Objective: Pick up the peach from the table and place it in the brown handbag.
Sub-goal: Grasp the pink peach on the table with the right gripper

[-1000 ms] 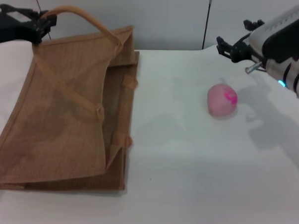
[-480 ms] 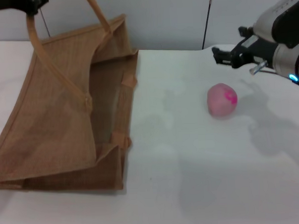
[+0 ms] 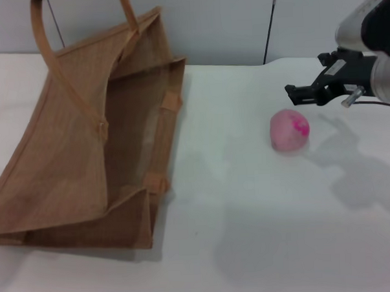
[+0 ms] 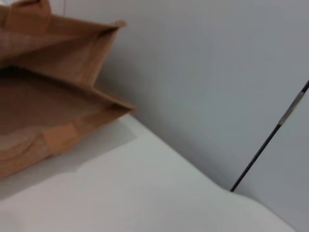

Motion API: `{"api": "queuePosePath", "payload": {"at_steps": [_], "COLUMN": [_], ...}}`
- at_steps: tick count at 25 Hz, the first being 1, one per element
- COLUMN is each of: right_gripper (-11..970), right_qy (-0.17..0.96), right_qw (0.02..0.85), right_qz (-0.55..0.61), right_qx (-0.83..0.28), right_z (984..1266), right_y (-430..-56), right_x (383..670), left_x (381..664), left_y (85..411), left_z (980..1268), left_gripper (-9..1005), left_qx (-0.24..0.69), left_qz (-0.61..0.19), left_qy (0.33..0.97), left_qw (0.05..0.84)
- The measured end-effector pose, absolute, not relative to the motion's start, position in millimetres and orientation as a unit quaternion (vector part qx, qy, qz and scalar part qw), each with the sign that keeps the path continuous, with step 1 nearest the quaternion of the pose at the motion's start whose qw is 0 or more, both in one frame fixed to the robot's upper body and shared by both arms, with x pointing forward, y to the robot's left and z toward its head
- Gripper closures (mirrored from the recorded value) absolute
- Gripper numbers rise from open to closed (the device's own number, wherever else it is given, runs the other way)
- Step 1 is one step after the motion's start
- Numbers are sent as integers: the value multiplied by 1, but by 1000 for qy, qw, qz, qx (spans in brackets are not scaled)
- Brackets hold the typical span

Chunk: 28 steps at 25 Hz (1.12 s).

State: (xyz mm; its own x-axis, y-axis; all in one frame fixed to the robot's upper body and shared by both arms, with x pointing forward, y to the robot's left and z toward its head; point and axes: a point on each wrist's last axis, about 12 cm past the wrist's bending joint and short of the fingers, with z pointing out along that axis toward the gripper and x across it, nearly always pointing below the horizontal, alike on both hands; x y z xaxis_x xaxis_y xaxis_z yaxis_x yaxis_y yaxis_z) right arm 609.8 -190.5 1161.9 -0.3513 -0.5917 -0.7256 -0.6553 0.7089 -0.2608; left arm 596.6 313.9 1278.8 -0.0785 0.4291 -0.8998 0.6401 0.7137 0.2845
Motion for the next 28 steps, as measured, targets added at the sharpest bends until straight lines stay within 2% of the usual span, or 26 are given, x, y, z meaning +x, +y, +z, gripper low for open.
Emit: {"api": "queuePosePath", "payload": {"at_steps": [5,14,28], "right_gripper": [81,76,76], "right_qy": [829,856,860], "right_qw": [396,325,318], "right_qz": [43,49,52], "right_qx": [-393,-400,-395], "right_z": [1162,1133,1122], "right_y": [-189,-181,-177], "right_x": [606,618,624], "left_x": [594,595,598], "left_y": [312,303,290], "left_z": [1288,1294,1296], "left_gripper": [871,871,871], "left_qx": [373,386,403], "left_qz": [-86,-86,-92], "left_qy": [722,713,705], "left_qw": [577,579,576]}}
